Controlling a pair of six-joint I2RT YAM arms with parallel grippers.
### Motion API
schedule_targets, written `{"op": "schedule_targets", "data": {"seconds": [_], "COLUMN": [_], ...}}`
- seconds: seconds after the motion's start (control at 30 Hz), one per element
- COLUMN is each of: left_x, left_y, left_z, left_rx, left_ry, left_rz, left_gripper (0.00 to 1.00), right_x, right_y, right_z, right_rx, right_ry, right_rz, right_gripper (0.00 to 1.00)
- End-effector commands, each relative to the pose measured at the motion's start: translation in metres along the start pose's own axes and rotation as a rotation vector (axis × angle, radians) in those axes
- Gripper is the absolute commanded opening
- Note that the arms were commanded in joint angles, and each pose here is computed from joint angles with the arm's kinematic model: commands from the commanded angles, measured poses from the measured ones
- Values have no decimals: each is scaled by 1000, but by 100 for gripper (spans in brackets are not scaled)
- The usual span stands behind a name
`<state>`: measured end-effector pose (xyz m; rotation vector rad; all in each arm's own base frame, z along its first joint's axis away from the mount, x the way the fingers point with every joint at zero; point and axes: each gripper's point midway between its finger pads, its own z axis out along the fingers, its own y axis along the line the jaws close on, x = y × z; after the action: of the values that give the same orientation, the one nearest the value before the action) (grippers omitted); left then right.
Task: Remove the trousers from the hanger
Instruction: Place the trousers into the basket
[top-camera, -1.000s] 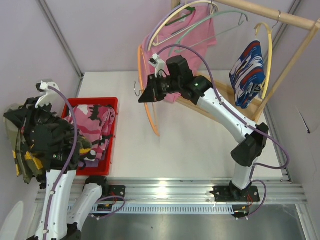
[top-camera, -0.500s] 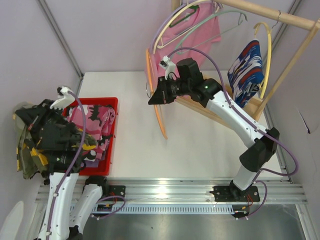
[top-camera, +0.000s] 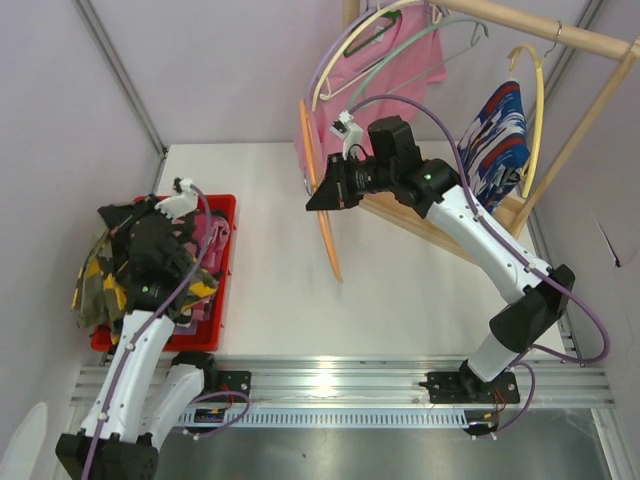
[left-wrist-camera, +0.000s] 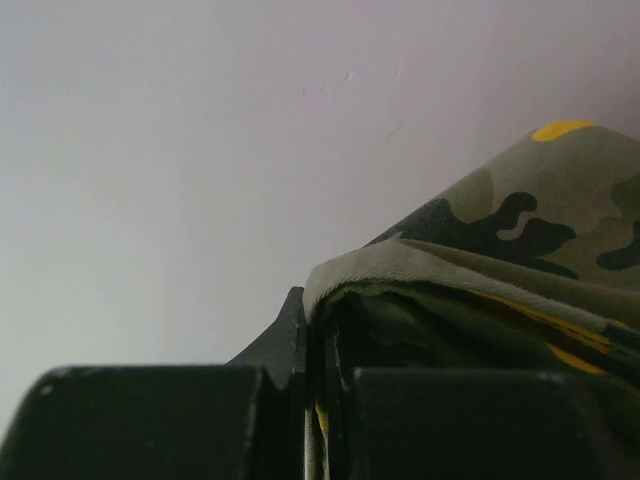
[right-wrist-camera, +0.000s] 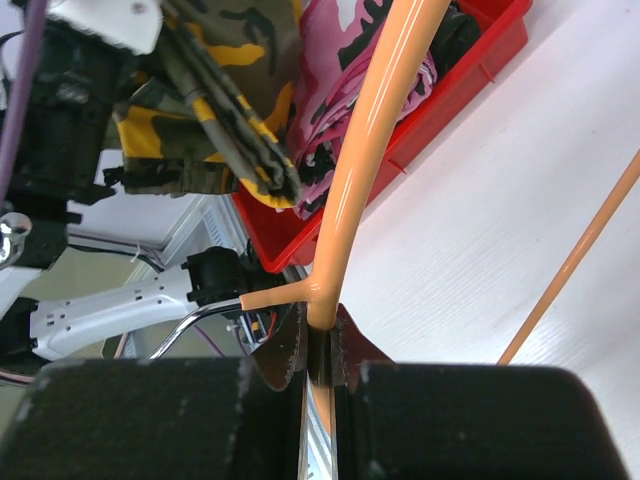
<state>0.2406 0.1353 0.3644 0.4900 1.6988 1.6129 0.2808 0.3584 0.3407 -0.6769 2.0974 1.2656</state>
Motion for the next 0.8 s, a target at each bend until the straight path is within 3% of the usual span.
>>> {"op": "schedule_targets", "data": {"seconds": [0.0,0.17,0.3,0.63,0.77], "left_x": [-34,-72,-90,-124,-132], "left_y": [21,-26,-38,-91,-118], "left_z": [6,22,31,53,39], "left_rx": [-52,34,65,177,333], "left_ry": [-111,-177,-187,-70,-101], "left_rz": [-144,-121,-221,-179,-215], "left_gripper": [0,0,0,1,15], "right_x": [-22,-20,-20,-17,-15], "right_y": [22,23,23,24,22], "right_z": [-25,-29,-32,-35,-39], "right_rx": [-34,-22,-13,3,15], "right_ry": [-109,-118,-129,-130,-128], "right_rz": [-59,-52,-48,-45,-44], "right_gripper": [0,0,0,0,0]}}
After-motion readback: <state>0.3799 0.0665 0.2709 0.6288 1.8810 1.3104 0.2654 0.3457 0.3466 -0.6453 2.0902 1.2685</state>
